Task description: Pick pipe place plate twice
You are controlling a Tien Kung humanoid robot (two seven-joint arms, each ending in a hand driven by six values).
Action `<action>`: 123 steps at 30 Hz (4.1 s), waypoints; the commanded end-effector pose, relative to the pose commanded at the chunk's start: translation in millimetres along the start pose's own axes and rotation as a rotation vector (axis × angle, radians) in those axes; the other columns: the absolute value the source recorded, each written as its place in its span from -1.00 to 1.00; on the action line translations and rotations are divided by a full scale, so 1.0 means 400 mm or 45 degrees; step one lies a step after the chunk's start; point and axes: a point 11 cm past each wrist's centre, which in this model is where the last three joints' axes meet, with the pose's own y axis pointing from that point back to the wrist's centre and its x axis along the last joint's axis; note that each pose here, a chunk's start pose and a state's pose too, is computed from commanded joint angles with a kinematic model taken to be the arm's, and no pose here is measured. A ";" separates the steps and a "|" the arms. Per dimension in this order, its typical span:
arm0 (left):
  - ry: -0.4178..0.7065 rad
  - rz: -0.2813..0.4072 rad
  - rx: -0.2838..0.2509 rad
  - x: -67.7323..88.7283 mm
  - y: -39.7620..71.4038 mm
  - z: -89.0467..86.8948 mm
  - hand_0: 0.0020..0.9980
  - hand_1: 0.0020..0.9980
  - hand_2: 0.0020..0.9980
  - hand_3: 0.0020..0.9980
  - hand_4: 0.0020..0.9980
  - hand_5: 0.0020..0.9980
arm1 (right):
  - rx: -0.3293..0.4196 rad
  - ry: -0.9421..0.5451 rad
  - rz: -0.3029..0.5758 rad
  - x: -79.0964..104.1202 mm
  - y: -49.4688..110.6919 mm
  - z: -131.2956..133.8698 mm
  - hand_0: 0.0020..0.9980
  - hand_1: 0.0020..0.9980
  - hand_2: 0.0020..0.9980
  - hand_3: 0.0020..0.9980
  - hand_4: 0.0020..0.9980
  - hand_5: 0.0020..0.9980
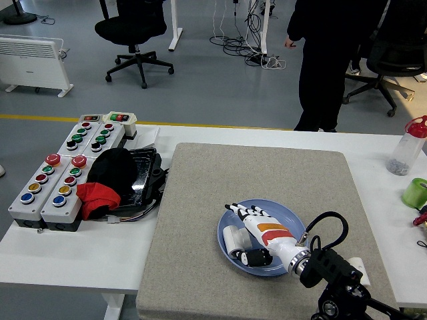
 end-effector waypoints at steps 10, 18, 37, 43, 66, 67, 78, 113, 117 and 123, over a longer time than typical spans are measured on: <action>-0.011 0.004 0.008 0.001 -0.002 -0.009 0.46 0.49 0.44 0.31 -0.20 1.00 | 0.010 -0.031 0.128 0.092 0.016 0.003 1.00 0.94 1.00 1.00 0.57 -0.49; -0.015 0.007 0.013 0.003 -0.003 -0.015 0.46 0.49 0.44 0.31 -0.20 1.00 | -0.058 -0.019 0.160 0.147 0.042 0.046 1.00 0.92 1.00 1.00 0.54 -0.48; -0.004 0.005 -0.006 0.004 -0.001 -0.001 0.45 0.49 0.45 0.31 -0.20 1.00 | -0.271 0.034 -0.103 0.260 0.247 0.159 1.00 0.89 1.00 1.00 0.57 -0.40; -0.006 0.007 -0.011 0.004 0.000 0.004 0.45 0.48 0.45 0.31 -0.20 1.00 | -0.388 0.058 -0.154 0.255 0.300 0.207 0.98 0.88 1.00 1.00 0.56 -0.41; -0.009 0.003 -0.013 0.001 0.001 0.006 0.44 0.48 0.45 0.31 -0.21 1.00 | -0.628 0.080 -0.248 0.186 0.322 0.301 0.49 0.57 0.90 0.97 0.64 -0.30; -0.008 0.003 -0.013 0.001 0.001 0.007 0.44 0.48 0.45 0.31 -0.21 1.00 | -0.633 0.081 -0.249 0.185 0.322 0.303 0.49 0.57 0.90 0.97 0.64 -0.30; -0.012 0.001 -0.014 -0.001 0.001 0.007 0.44 0.48 0.45 0.31 -0.21 1.00 | -0.675 0.076 -0.215 0.176 0.317 0.307 -0.11 0.05 0.37 0.67 0.46 -0.37; -0.019 -0.002 -0.010 -0.002 0.001 0.004 0.44 0.48 0.45 0.31 -0.21 1.00 | -0.590 0.065 -0.054 0.212 0.283 0.268 -0.43 -0.20 0.09 0.49 0.16 -0.48; -0.023 -0.002 -0.010 -0.002 0.001 0.004 0.44 0.48 0.45 0.31 -0.21 1.00 | -0.524 0.057 -0.017 0.229 0.252 0.231 -0.43 -0.20 0.09 0.49 0.16 -0.48; -0.022 -0.003 -0.007 -0.003 0.000 0.002 0.44 0.48 0.45 0.31 -0.21 1.00 | -0.415 0.059 -0.007 0.242 0.198 0.170 -0.42 -0.20 0.09 0.48 0.15 -0.47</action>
